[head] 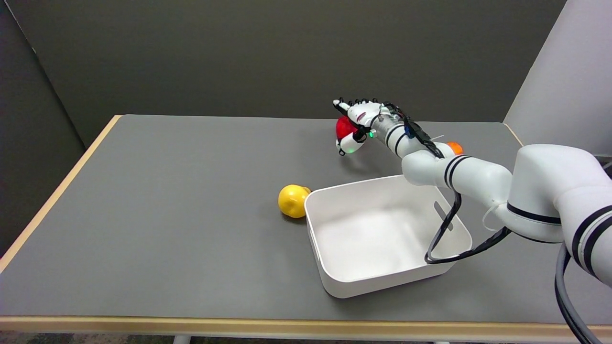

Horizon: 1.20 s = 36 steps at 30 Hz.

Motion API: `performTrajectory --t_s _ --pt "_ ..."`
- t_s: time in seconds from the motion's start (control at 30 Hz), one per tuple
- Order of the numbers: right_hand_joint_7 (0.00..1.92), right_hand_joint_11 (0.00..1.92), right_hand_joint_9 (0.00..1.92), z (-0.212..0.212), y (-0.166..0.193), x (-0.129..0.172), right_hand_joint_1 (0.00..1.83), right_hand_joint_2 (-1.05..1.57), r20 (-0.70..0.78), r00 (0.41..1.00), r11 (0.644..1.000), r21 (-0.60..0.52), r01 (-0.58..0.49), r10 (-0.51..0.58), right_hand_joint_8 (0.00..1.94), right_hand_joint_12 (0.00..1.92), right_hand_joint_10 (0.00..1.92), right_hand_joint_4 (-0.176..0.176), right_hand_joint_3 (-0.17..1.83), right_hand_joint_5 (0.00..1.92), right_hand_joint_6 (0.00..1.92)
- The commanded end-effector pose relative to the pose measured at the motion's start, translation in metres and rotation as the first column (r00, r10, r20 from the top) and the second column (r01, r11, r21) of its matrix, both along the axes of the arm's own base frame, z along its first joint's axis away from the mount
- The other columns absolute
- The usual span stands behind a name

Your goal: Pick up tomato.

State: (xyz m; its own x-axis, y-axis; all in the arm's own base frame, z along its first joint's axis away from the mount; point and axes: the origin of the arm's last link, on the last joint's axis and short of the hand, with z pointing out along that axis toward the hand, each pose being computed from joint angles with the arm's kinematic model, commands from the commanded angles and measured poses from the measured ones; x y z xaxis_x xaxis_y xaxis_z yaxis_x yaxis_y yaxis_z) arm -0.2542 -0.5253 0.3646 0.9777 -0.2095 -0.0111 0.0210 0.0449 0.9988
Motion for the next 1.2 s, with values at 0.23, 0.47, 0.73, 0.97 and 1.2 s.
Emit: performTrajectory --t_s 0.23,0.47,0.73,0.97,1.2 --pt "0.24 0.03 0.36 -0.003 -0.009 0.035 0.74 0.73 0.044 0.987 0.988 0.007 -0.154 0.153 1.25 0.89 0.88 0.048 0.89 0.00 0.00" --pt "0.19 0.00 0.20 0.000 -0.009 0.036 0.68 0.69 0.041 0.987 0.988 0.003 -0.154 0.153 0.28 0.86 0.55 0.050 0.94 0.00 0.00" --pt "0.14 0.02 0.16 0.013 -0.010 0.034 0.52 0.64 0.018 0.994 0.993 -0.035 -0.110 0.111 0.31 0.90 0.57 0.053 1.00 0.00 0.00" --pt "0.14 0.07 0.15 0.034 0.000 0.011 0.41 0.64 -0.010 1.000 0.996 -0.088 0.000 -0.001 0.32 0.96 0.59 0.060 1.01 0.00 0.11" --pt "0.19 0.07 0.17 0.047 0.010 -0.006 0.37 0.67 -0.006 0.998 0.991 -0.121 0.056 -0.057 0.35 0.97 0.60 0.060 1.02 0.00 0.12"
